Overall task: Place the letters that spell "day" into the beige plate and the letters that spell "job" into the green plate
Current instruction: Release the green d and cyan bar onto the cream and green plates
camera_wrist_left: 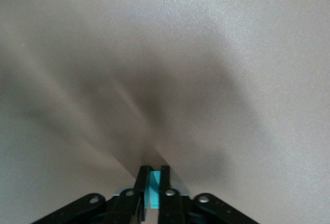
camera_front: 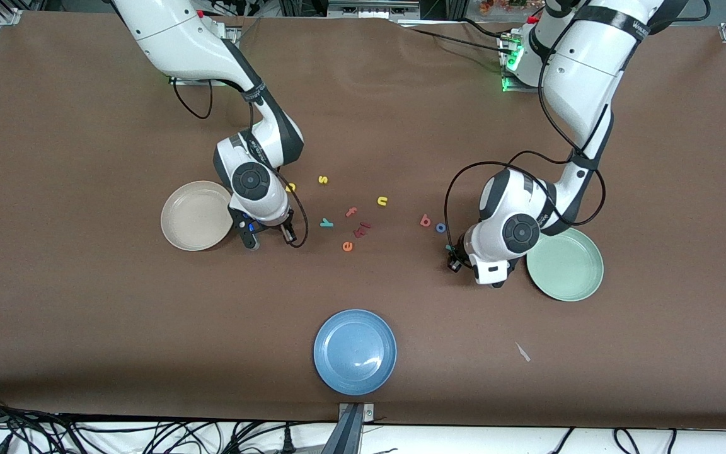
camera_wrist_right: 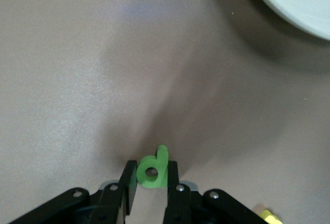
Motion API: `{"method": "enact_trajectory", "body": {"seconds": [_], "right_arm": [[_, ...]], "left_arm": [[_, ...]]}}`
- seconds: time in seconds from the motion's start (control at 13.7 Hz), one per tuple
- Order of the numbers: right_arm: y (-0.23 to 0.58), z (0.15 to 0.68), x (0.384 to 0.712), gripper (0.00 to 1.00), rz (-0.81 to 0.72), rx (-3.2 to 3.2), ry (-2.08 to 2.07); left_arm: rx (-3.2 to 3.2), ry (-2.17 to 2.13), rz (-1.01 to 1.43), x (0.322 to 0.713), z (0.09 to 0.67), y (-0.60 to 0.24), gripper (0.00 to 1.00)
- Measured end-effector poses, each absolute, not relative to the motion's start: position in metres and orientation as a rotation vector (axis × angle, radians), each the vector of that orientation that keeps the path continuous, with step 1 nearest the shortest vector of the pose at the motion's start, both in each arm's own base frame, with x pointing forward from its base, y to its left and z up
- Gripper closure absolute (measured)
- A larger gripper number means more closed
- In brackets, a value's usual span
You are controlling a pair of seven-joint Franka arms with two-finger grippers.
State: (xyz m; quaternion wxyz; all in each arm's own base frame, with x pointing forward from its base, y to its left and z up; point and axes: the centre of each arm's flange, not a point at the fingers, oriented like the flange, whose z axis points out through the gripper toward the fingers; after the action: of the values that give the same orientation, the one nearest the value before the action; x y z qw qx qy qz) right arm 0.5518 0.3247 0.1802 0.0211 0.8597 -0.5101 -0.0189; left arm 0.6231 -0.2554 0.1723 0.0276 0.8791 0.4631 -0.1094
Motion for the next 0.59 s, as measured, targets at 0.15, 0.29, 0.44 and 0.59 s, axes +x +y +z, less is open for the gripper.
{"method": "enact_trajectory", "body": {"seconds": [0.15, 0.29, 0.44, 0.59], "right_arm": [[0.326, 0.190, 0.557, 0.72, -0.043, 2.677, -1.592], [0.319, 0.209, 0.565, 0.72, -0.029, 2.694, -1.565], [0.296, 0.232, 0.576, 0.72, -0.023, 2.716, -1.474], [0.265, 0.248, 0.588, 0.72, -0.029, 2.743, -1.369]], "left_arm": [[2.759, 1.391, -0.293, 0.626, 0.176, -0.254, 0.93], [2.808, 1.314, -0.257, 0.637, 0.197, -0.241, 0.93], [2.858, 1.205, -0.271, 0.648, 0.235, -0.212, 0.93], [2.912, 1.094, -0.323, 0.653, 0.265, -0.169, 0.93]]}}
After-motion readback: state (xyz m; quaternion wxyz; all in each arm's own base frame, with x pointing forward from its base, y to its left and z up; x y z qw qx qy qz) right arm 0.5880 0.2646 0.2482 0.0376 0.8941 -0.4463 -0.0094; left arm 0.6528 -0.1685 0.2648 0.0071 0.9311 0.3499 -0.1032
